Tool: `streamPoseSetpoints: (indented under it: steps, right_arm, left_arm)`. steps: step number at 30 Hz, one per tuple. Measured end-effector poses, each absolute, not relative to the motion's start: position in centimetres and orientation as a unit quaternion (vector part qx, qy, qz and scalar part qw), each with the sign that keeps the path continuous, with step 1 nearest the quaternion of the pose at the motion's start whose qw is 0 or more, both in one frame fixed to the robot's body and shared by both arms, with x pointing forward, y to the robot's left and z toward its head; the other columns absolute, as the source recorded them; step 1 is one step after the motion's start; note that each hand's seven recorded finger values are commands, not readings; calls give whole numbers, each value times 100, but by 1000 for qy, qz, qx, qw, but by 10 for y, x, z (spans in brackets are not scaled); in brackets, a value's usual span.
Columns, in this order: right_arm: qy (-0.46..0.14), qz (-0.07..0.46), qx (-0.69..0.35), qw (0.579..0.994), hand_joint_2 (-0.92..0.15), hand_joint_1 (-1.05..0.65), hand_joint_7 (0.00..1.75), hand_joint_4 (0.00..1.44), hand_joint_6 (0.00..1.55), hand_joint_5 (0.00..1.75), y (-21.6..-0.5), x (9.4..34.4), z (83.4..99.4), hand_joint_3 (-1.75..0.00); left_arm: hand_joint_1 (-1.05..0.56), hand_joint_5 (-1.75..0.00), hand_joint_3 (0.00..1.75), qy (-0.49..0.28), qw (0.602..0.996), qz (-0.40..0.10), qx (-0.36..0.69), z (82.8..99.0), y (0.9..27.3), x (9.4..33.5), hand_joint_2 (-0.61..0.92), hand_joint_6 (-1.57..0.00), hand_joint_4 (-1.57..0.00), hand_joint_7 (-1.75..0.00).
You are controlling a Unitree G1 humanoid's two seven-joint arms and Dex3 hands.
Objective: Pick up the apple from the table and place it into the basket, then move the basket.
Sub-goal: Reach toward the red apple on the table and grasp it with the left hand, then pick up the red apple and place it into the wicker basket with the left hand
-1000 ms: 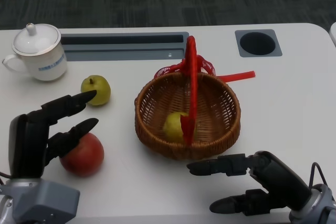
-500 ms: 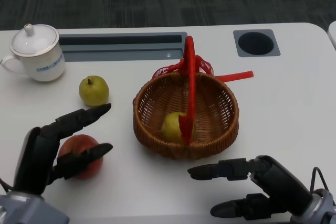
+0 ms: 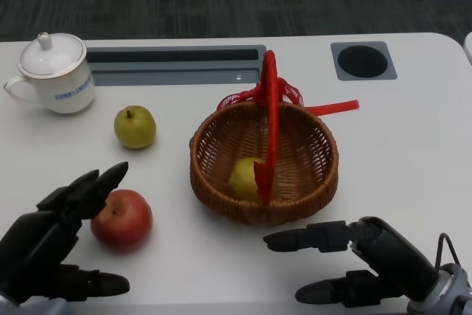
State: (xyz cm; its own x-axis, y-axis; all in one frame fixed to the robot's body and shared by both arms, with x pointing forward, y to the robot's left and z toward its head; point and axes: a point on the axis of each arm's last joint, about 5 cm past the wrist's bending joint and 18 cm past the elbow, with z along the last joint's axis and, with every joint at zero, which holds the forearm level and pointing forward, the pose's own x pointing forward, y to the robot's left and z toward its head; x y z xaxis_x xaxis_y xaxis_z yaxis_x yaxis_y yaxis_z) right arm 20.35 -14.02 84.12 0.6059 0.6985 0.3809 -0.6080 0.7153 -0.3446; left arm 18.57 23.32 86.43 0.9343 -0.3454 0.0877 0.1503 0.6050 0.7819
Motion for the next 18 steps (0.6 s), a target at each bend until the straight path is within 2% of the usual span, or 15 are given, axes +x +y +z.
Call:
streamPoseSetpoints:
  steps: [12,18]
  right_arm:
    - [-251,366,-90,892,-86,-39,0,87,79,0,-140,203,841,0]
    - [-250,367,-89,892,-86,-38,1,88,80,1,-140,202,840,0]
  left_arm:
    - [-76,-2,0,-94,847,-96,515,838,220,205,78,-12,-8,-3]
    - [-78,-2,1,-95,857,-94,498,829,208,217,79,-14,-15,-1]
